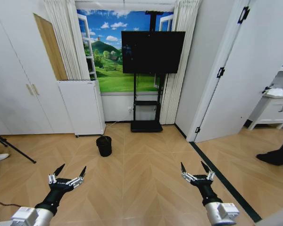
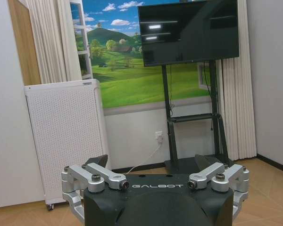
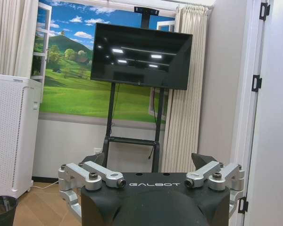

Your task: Pick up the trash bin and place the garbage on the floor into it.

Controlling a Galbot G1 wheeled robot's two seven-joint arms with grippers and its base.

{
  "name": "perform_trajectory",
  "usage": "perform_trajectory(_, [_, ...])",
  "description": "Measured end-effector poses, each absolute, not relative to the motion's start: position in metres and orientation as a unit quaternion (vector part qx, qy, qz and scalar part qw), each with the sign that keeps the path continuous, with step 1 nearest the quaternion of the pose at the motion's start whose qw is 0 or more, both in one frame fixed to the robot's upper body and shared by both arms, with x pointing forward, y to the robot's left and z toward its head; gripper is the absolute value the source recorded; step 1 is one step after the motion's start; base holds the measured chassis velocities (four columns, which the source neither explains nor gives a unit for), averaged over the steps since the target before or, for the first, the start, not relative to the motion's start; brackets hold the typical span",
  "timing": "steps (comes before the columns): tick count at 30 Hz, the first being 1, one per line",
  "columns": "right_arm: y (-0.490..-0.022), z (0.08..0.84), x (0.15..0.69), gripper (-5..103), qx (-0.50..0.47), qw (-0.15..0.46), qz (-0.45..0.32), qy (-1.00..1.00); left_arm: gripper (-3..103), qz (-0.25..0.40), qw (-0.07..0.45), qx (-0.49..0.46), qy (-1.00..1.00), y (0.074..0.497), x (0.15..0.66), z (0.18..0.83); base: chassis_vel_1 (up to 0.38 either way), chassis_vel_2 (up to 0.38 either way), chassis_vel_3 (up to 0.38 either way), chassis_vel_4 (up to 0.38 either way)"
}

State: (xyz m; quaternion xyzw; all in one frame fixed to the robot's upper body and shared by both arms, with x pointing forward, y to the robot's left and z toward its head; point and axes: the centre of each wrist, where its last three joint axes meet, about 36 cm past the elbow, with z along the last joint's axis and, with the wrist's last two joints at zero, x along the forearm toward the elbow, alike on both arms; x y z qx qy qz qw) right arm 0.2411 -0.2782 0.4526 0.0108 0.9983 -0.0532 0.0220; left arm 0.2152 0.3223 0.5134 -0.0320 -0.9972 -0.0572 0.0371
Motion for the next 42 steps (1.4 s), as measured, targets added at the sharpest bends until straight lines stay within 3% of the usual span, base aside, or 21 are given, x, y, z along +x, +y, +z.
perform_trajectory(42, [-0.2782, 0.4526, 0.2411, 100, 0.011, 0.022, -0.053, 0.998, 100, -0.057, 0.037, -0.032, -0.997, 0.3223, 0.2153, 0.5134, 0.0, 0.0, 0.0, 0.0])
